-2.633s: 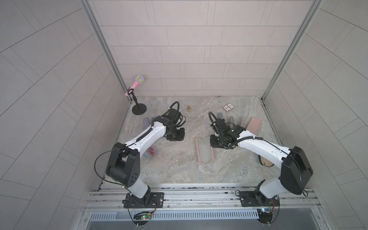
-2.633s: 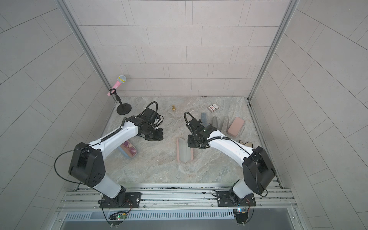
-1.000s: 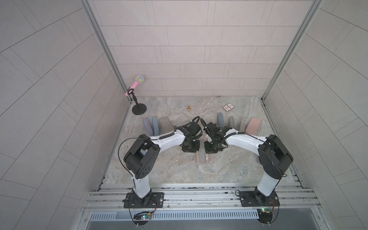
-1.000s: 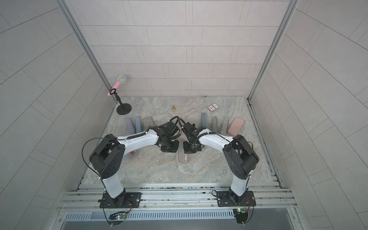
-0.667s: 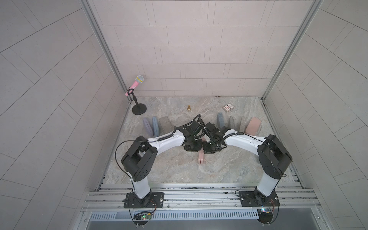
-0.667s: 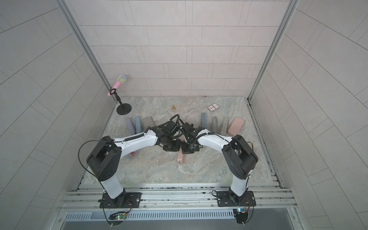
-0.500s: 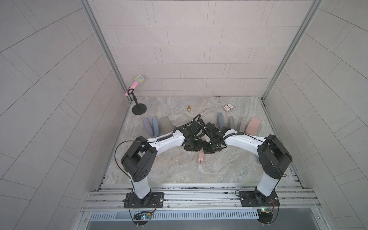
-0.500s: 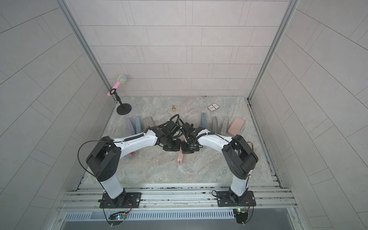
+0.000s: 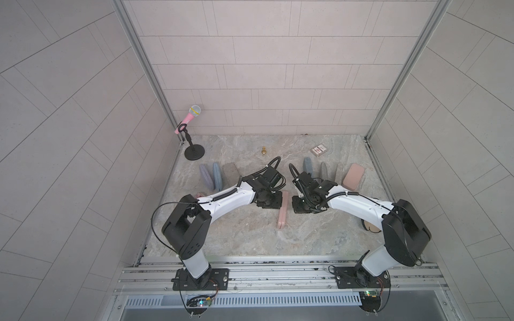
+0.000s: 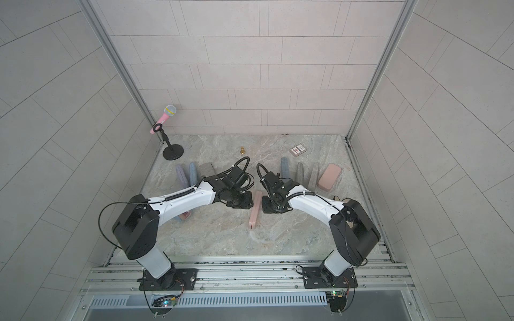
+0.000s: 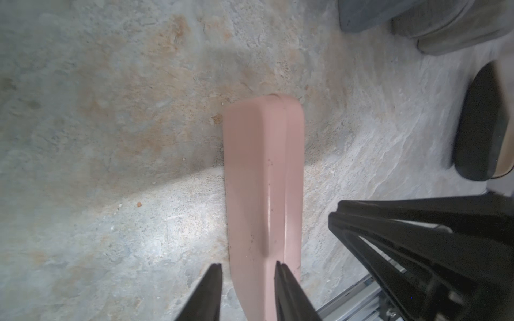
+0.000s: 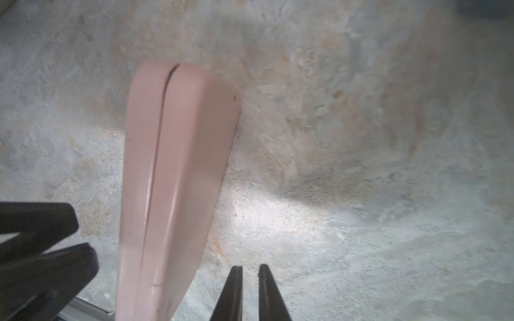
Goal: Close the glasses case
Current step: Pick up the glasses case at the center of the board, then place the glasses case at the center of the board, then pick up the glasses case at the center of the board.
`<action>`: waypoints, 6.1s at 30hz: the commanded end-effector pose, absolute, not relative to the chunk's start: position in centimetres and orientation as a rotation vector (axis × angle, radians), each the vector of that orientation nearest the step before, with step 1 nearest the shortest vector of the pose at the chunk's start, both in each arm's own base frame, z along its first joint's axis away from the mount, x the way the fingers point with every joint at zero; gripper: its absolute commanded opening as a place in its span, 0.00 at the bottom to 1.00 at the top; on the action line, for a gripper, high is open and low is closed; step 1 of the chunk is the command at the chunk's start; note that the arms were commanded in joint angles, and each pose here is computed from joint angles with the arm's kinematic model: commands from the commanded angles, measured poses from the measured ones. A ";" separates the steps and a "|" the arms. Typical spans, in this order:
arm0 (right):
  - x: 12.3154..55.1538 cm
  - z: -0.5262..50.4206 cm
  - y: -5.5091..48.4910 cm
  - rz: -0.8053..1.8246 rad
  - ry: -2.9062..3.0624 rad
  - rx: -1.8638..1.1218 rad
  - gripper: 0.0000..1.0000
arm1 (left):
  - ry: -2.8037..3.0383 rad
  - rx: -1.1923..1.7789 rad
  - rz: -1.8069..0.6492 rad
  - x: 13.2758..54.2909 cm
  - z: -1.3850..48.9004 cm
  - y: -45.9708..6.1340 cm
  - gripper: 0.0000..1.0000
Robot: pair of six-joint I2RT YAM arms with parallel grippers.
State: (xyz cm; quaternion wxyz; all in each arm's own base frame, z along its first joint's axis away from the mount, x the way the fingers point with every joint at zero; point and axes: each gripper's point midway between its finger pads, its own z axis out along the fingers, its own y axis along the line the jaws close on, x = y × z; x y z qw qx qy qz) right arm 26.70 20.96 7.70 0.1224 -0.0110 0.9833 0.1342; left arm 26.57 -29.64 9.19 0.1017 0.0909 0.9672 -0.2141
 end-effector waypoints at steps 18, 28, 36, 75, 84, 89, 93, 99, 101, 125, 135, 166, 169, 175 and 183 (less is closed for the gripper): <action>23.8 8.9 13.8 0.356 2.804 0.175 0.34 | 2.938 0.434 -0.395 24.5 6.9 -31.4 0.81; 22.5 8.0 13.0 0.387 2.818 0.181 0.35 | 2.950 0.369 -0.301 26.0 5.9 -31.6 0.30; 22.0 8.2 12.9 0.401 2.830 0.148 0.35 | 2.884 0.285 -0.187 32.1 10.3 -29.7 0.23; 24.5 9.2 13.8 0.336 2.883 0.085 0.41 | 2.937 -0.186 -0.202 45.9 9.0 -17.0 0.70; 23.4 12.1 7.8 0.060 2.735 0.304 0.65 | 2.786 -0.094 -0.341 42.3 18.7 -16.9 0.78; 22.6 11.6 3.3 -0.022 2.684 0.561 0.72 | 2.773 -0.019 -0.326 39.2 19.3 -15.7 0.83; 22.2 10.9 0.3 -0.094 2.686 0.700 0.72 | 2.766 0.009 -0.338 37.4 18.2 -14.9 0.84; 22.7 10.3 -2.7 -0.220 2.698 0.780 0.72 | 2.765 0.031 -0.327 36.4 16.8 -14.0 0.85; 23.0 9.8 -3.6 -0.259 2.721 0.800 0.72 | 2.777 0.037 -0.342 36.3 16.2 -14.2 0.86; 25.3 5.9 -7.3 -0.447 2.946 0.813 0.55 | 2.811 0.047 -0.497 35.1 15.5 -15.7 0.89; 25.1 5.1 -7.7 -0.461 2.993 0.799 0.40 | 2.813 0.046 -0.506 35.1 15.5 -15.8 0.89; 24.4 5.3 -7.6 -0.444 3.023 0.794 0.07 | 2.816 0.050 -0.539 34.9 15.5 -16.2 0.89; 24.5 6.0 -7.5 -0.437 3.013 0.792 0.06 | 2.818 0.050 -0.544 35.0 15.5 -16.3 0.89; 24.6 7.9 -7.4 -0.430 2.974 0.785 0.04 | 2.817 0.045 -0.546 34.9 15.5 -16.2 0.89; 25.3 11.7 -4.9 -0.392 2.915 0.686 0.04 | 2.814 0.042 -0.548 34.9 15.6 -16.2 0.89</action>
